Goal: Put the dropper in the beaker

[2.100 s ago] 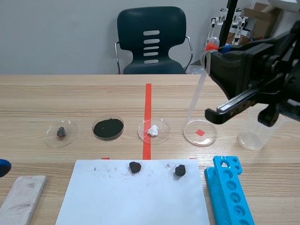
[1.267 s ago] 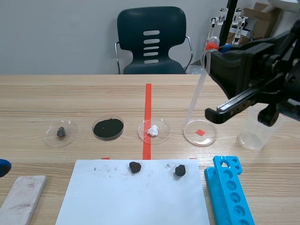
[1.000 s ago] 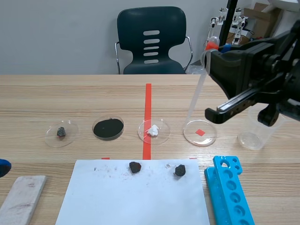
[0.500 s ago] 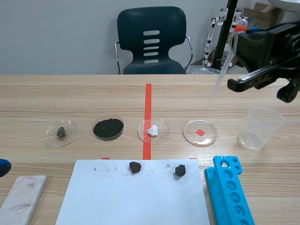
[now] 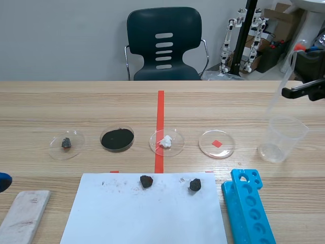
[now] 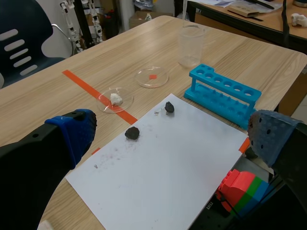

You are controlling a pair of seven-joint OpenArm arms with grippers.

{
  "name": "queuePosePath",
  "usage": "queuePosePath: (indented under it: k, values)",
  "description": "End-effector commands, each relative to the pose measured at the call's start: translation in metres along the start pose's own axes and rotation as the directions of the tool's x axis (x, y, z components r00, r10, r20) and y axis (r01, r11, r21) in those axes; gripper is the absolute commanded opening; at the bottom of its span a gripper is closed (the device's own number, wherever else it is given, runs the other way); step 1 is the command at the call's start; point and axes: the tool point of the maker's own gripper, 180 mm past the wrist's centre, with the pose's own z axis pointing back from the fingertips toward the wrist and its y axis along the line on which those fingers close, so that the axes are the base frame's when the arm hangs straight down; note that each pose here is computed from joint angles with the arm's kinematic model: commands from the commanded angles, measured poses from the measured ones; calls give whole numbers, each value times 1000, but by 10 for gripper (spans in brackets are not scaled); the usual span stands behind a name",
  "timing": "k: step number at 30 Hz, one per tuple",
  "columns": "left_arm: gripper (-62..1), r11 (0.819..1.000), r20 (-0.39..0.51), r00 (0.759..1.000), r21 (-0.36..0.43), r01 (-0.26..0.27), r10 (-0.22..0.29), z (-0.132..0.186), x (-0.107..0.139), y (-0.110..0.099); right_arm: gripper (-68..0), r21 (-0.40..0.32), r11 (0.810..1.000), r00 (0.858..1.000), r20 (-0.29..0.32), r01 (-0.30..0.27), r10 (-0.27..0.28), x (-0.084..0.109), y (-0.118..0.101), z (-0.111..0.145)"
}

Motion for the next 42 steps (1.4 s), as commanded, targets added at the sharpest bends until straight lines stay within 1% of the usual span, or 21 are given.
queuePosePath:
  k: [1,5,10,24,28,35,39,42]
  values:
    - [14,1000,41,999,-3,-8,8,-3,9,-1,-665,-19,999,998,42,-35,36,15,-9,-1]
    - [14,1000,41,999,-3,-8,8,-3,9,-1,-665,-51,997,998,27,-61,62,12,-22,-1]
    - [14,1000,41,999,-3,-8,8,-3,9,-1,-665,-88,994,997,14,-71,72,7,-36,-2]
    - [14,1000,41,999,-3,-8,8,-3,9,-1,-665,-128,991,999,-13,-37,36,-20,-53,-2]
    - [14,1000,41,999,-3,-8,8,-3,9,-1,-665,-138,990,1000,-11,-27,26,-26,-58,-2]
    - [14,1000,41,999,-3,-8,8,-3,9,-1,-665,-173,985,1000,-30,-2,-3,-42,-75,-6]
    - [14,1000,41,999,-3,-8,8,-3,9,-1,-665,-193,981,1000,-5,13,-14,-46,-84,-8]
    - [14,1000,41,999,-3,-8,8,-3,9,-1,-665,-186,982,1000,4,25,-25,-51,-87,-11]
